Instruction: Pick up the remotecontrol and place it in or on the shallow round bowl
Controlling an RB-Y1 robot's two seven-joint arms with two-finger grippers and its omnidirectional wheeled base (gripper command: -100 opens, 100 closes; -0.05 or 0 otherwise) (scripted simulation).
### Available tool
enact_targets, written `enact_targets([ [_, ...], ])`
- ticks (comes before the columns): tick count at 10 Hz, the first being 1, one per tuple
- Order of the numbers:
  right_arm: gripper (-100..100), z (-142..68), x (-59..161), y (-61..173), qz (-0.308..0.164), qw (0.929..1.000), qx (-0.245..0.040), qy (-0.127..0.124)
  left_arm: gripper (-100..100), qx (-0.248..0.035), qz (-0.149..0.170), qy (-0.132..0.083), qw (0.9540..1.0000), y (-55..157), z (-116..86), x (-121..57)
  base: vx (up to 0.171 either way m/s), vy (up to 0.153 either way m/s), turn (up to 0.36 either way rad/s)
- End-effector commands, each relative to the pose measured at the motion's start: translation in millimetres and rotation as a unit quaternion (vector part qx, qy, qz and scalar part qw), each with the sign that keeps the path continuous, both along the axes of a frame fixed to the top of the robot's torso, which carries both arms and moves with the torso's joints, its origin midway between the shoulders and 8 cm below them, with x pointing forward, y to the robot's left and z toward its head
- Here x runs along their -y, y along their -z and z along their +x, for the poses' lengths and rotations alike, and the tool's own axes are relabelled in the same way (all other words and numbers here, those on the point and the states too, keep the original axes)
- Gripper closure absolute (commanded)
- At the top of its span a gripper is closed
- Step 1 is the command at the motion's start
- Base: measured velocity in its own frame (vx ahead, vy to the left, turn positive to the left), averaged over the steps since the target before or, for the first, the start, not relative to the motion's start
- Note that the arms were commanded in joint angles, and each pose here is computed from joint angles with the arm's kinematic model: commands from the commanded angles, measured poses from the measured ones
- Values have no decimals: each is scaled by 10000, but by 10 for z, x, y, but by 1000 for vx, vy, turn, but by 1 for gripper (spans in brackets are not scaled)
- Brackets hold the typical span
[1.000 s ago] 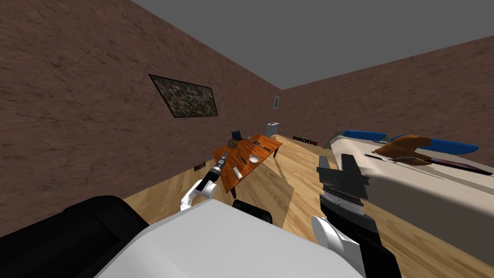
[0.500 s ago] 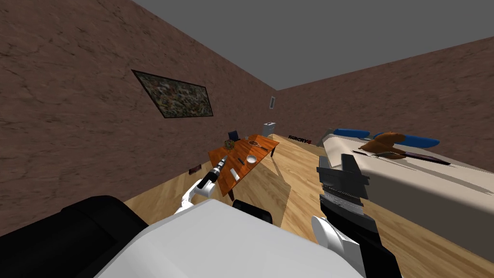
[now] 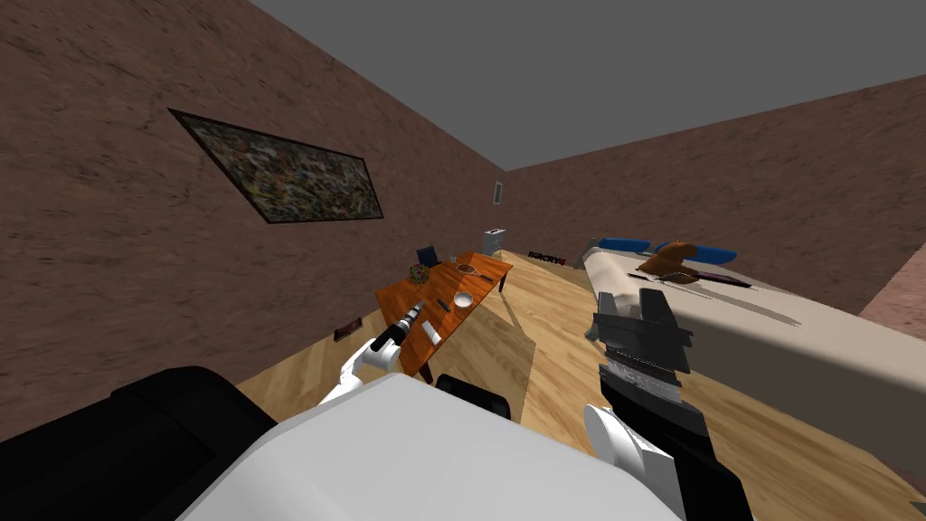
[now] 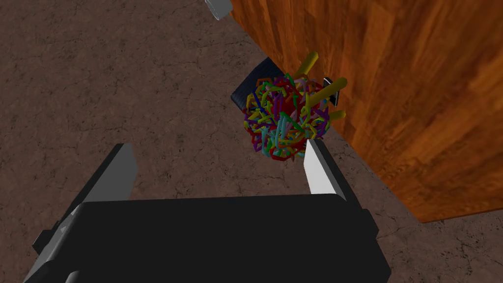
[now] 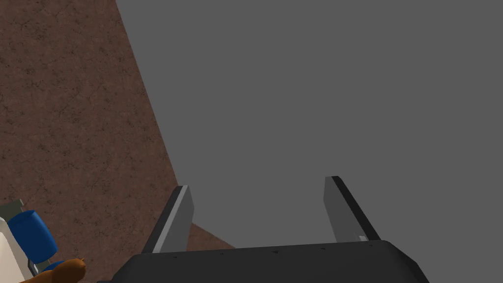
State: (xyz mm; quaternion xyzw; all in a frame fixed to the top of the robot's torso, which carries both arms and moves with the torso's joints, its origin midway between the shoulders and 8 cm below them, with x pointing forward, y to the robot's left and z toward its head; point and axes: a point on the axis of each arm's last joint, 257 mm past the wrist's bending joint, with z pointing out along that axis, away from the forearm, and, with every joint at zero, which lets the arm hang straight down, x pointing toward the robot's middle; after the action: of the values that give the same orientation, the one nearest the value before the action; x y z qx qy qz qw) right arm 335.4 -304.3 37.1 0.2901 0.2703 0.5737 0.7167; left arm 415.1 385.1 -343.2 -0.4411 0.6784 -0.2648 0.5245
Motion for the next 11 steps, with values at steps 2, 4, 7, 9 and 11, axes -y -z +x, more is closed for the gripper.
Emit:
enact_targets([
  [2,0,0,0,0,0,10000,0,1,-100,-302,48,-54,9995,237,-41,-117,31,-10,-47],
  [4,0,0,0,0,0,10000,0,0,-100,-694,89,-120,9975,507,-144,-234,28,-9,-130],
  [7,0,0,1,0,0,10000,-1,1,-100,-1362,126,-197,9904,923,-338,-396,45,-3,-155],
  [9,0,0,1,0,0,10000,-1,1,-100,-1725,120,-247,9846,1148,-477,-476,35,3,-136],
  [11,0,0,1,0,0,10000,-1,1,-100,-2074,98,-290,9778,1356,-624,-540,38,10,-116],
])
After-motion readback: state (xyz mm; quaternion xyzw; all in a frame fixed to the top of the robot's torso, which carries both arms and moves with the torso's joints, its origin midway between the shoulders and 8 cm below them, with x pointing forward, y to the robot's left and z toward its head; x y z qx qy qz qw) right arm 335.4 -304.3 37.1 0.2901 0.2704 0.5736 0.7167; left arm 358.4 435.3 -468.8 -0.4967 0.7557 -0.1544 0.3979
